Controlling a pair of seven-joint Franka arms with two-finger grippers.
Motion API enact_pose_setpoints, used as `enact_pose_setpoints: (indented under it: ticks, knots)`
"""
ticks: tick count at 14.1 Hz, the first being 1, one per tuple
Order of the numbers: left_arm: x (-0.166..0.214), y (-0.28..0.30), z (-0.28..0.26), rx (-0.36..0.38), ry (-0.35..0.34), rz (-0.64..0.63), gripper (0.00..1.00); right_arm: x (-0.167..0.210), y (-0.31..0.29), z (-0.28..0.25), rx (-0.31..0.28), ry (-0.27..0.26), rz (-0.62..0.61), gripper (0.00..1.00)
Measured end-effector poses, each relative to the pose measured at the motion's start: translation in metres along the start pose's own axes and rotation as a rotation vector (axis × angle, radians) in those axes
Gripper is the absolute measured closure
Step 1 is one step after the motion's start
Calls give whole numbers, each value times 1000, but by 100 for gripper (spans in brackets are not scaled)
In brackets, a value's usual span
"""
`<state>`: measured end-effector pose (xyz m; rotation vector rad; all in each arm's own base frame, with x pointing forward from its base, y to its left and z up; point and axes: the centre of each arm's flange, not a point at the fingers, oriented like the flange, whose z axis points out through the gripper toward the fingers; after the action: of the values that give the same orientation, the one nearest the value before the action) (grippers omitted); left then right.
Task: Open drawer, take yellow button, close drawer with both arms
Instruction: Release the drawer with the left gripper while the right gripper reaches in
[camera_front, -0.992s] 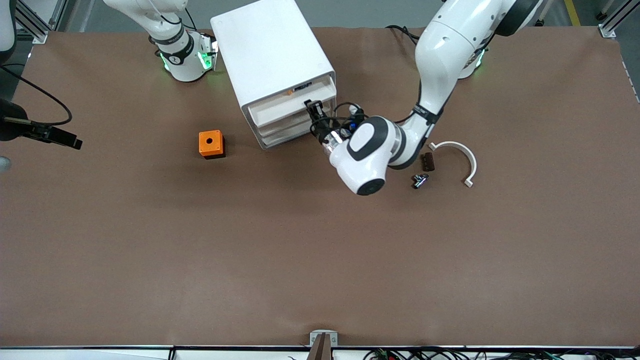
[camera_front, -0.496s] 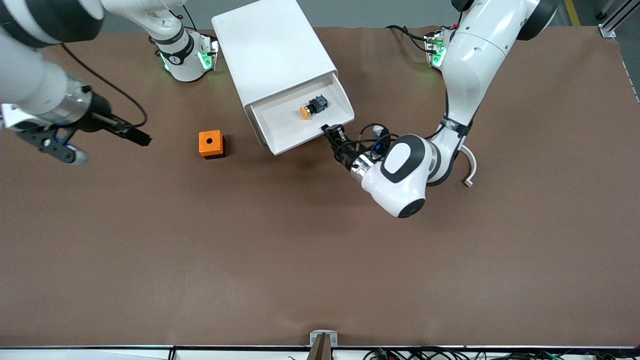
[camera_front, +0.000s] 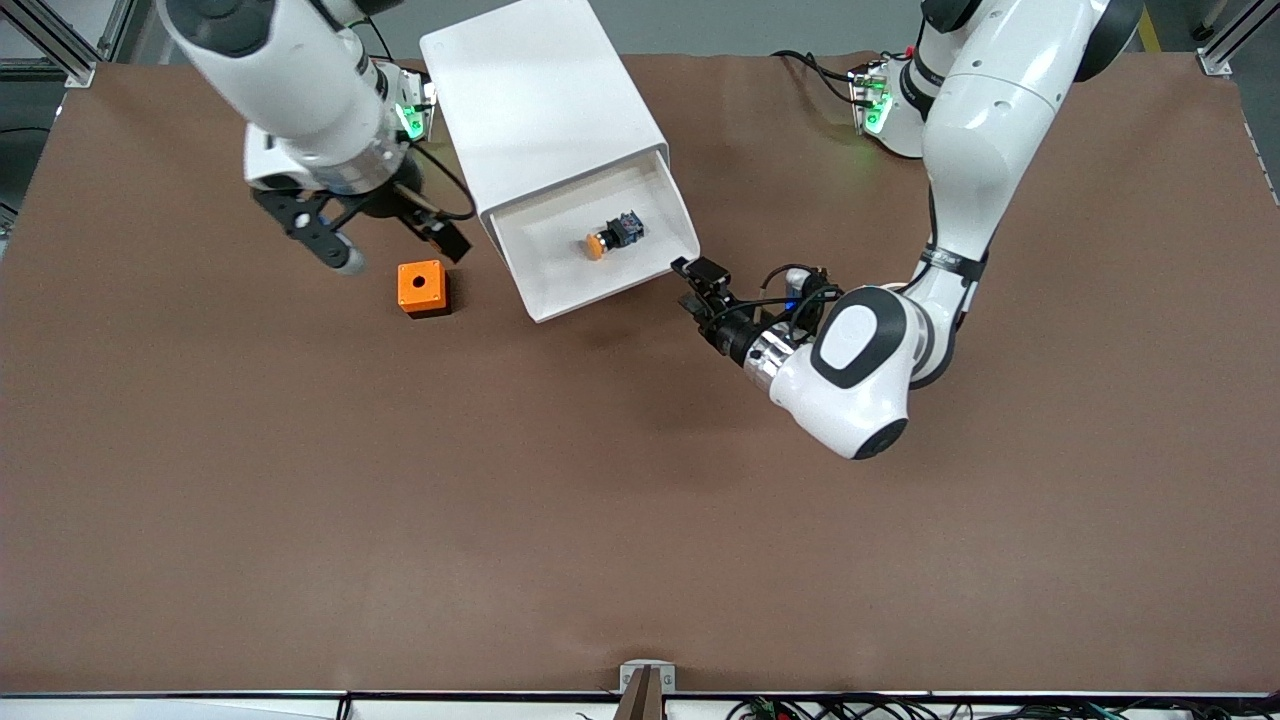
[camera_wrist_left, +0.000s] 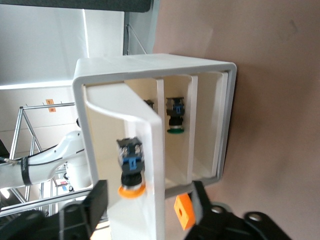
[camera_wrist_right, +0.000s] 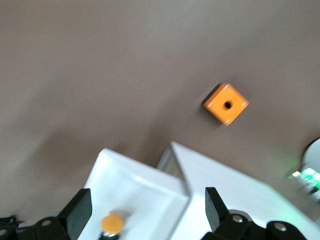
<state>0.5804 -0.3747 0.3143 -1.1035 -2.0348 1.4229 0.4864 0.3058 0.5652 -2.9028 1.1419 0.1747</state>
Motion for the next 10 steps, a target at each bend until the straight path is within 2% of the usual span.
enact_pose_setpoints:
  ticks: [2,5,8,10]
  knots:
    - [4,-4,-32,-42,-28,36,1,-28,-16,13,25,7,39,0]
    - [28,8,-85,-121,-51,152,0,-64,-40,42,38,9,88,0]
    - [55,24,-123,-235,13,272,0,-106,-59,69,40,9,135,0]
    - [64,31,-139,-311,38,291,0,-130,-65,81,34,9,150,0]
